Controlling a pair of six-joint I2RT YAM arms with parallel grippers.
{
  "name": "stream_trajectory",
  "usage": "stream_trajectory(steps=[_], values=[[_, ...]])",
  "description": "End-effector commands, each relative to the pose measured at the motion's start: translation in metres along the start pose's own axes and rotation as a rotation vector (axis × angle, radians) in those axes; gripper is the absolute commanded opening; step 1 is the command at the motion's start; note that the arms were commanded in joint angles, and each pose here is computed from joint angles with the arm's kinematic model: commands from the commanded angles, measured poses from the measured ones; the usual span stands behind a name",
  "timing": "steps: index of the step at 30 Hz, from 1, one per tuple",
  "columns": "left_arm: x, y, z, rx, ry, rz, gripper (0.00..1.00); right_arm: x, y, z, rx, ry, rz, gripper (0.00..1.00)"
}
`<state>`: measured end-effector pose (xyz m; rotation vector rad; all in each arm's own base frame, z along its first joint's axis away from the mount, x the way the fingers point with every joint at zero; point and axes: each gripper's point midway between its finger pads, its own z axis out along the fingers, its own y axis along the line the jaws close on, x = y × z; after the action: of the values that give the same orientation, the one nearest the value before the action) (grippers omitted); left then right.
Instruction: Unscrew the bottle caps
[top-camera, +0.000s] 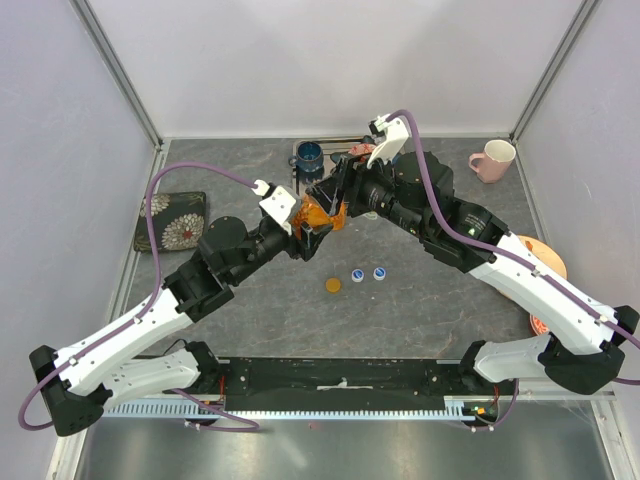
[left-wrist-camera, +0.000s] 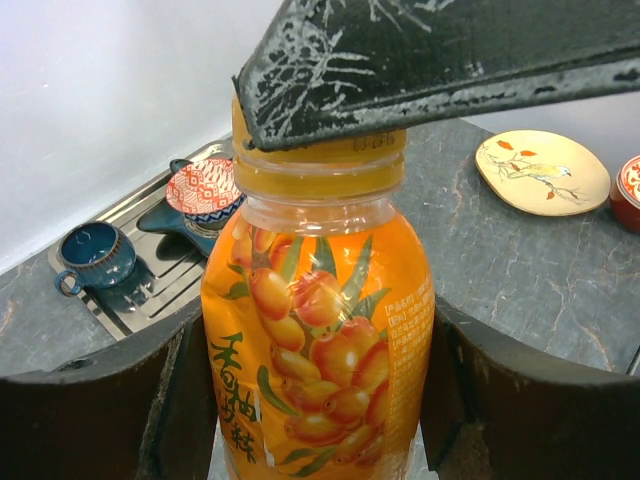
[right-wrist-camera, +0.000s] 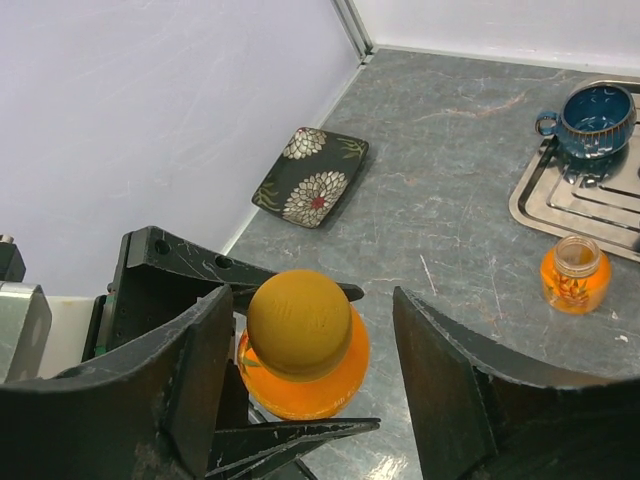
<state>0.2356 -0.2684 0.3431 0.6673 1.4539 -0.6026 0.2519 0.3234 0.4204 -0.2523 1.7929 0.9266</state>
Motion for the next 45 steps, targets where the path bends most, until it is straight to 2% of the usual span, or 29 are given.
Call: stream_trajectory(steps=[1, 7, 10, 16, 17, 20, 22, 25, 26, 28, 29, 35, 41, 45], values=[[-0.013, 0.002, -0.002, -0.013, -0.048, 0.031, 0.04, -0.005, 0.006, 0.000, -0.025, -0.026, 0.003, 0.70], [-0.012, 0.000, -0.003, -0.001, -0.049, 0.028, 0.04, 0.003, 0.008, 0.001, -0.049, -0.002, -0.009, 0.64], [-0.012, 0.000, -0.002, 0.001, -0.049, 0.027, 0.05, 0.005, 0.008, 0.000, -0.054, 0.004, -0.011, 0.54], [-0.015, -0.002, -0.003, 0.011, -0.056, 0.022, 0.05, 0.007, 0.008, -0.005, -0.067, 0.005, -0.028, 0.27], [-0.017, -0.004, -0.004, 0.023, -0.062, 0.023, 0.05, 0.006, 0.010, -0.006, -0.081, 0.001, -0.045, 0.17], [-0.018, -0.013, -0.007, 0.073, -0.072, 0.023, 0.04, 0.004, 0.018, -0.015, -0.134, 0.001, -0.073, 0.00], [-0.022, -0.023, -0.011, 0.129, -0.088, 0.009, 0.03, 0.004, 0.031, -0.025, -0.220, 0.013, -0.131, 0.00], [-0.037, -0.054, -0.026, 0.315, -0.126, -0.015, 0.02, 0.006, 0.055, -0.046, -0.380, 0.043, -0.224, 0.00], [-0.041, -0.073, -0.038, 0.439, -0.138, -0.016, 0.02, 0.006, 0.059, -0.052, -0.415, 0.050, -0.243, 0.00], [-0.052, -0.089, -0.050, 0.556, -0.133, -0.050, 0.02, 0.009, 0.071, -0.069, -0.510, 0.072, -0.310, 0.00], [-0.055, -0.104, -0.062, 0.669, -0.131, -0.055, 0.02, 0.010, 0.076, -0.076, -0.549, 0.076, -0.331, 0.00], [-0.079, -0.137, -0.105, 1.019, -0.132, -0.136, 0.04, 0.022, 0.109, -0.141, -0.889, 0.059, -0.423, 0.00], [-0.083, -0.142, -0.118, 1.195, -0.099, -0.185, 0.06, 0.032, 0.117, -0.169, -1.022, 0.085, -0.448, 0.00], [-0.083, -0.138, -0.116, 1.215, -0.100, -0.218, 0.06, 0.034, 0.124, -0.192, -1.116, 0.088, -0.450, 0.00]])
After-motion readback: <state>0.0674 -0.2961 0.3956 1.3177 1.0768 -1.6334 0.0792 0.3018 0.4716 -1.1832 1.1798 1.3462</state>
